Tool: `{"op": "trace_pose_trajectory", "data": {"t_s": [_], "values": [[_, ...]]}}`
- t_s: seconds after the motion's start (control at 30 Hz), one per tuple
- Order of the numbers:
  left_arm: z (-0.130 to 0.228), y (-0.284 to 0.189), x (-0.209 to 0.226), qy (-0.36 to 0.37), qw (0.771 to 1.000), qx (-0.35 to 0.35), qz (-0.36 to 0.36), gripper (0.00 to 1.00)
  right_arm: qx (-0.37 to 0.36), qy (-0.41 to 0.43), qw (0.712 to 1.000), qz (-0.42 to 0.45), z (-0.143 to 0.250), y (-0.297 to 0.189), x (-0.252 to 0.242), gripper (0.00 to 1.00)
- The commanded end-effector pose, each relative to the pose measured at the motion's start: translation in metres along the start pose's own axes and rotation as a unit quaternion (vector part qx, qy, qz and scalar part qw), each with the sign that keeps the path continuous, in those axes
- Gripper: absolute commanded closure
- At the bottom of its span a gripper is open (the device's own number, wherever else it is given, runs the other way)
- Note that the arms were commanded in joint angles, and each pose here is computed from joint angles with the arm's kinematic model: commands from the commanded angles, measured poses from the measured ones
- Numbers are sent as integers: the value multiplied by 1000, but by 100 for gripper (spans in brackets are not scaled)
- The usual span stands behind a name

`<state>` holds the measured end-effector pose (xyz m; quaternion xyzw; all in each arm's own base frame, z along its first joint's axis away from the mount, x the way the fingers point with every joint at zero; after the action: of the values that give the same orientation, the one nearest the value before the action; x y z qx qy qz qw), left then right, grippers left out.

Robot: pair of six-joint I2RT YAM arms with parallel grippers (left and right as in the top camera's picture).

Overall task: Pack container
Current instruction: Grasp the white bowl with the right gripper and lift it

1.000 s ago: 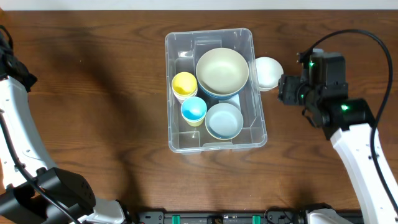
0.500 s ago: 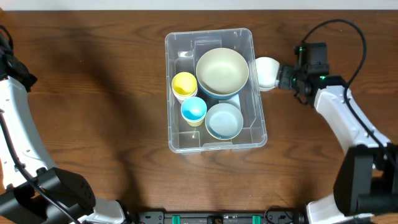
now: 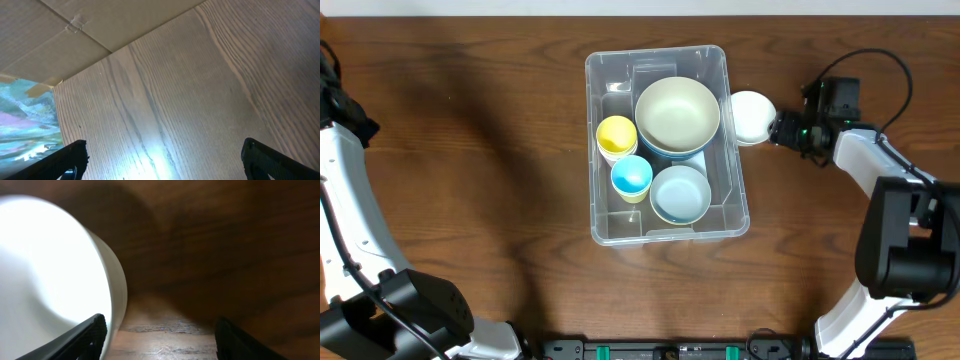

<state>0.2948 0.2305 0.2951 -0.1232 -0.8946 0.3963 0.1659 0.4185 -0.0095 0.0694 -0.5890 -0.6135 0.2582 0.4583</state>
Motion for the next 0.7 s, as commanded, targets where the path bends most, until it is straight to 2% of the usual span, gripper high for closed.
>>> {"op": "trace_pose_trajectory", "data": {"t_s": [0.0,0.13,0.3,0.43,0.67], "values": [[-1,2,2,3,1000,-2,-11,2,6,-32,999,-13,0,8,2,29],[-1,2,2,3,1000,-2,-11,2,15,-29,999,-12,4,14,0,36],[-1,2,2,3,1000,-2,-11,2,10,-30,999,-13,3,16,0,77],[-1,2,2,3,1000,-2,-11,2,5,-31,999,-14,1,16,0,98],[-1,2,2,3,1000,-2,-11,2,-21,-3,1000,-8,-13,-7,-11,99]]}}
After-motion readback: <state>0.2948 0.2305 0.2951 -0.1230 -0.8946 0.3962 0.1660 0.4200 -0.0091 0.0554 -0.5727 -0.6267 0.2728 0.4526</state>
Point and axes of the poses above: each gripper's point midway between its finger pads, its own y axis out along the fingers, its own x axis along the line the jaws close on, z = x × y, the point moved 6 cm from there along -y, back along the fingers, and after that the axes turned 3 degrees about -y, right-handed, at the moved point
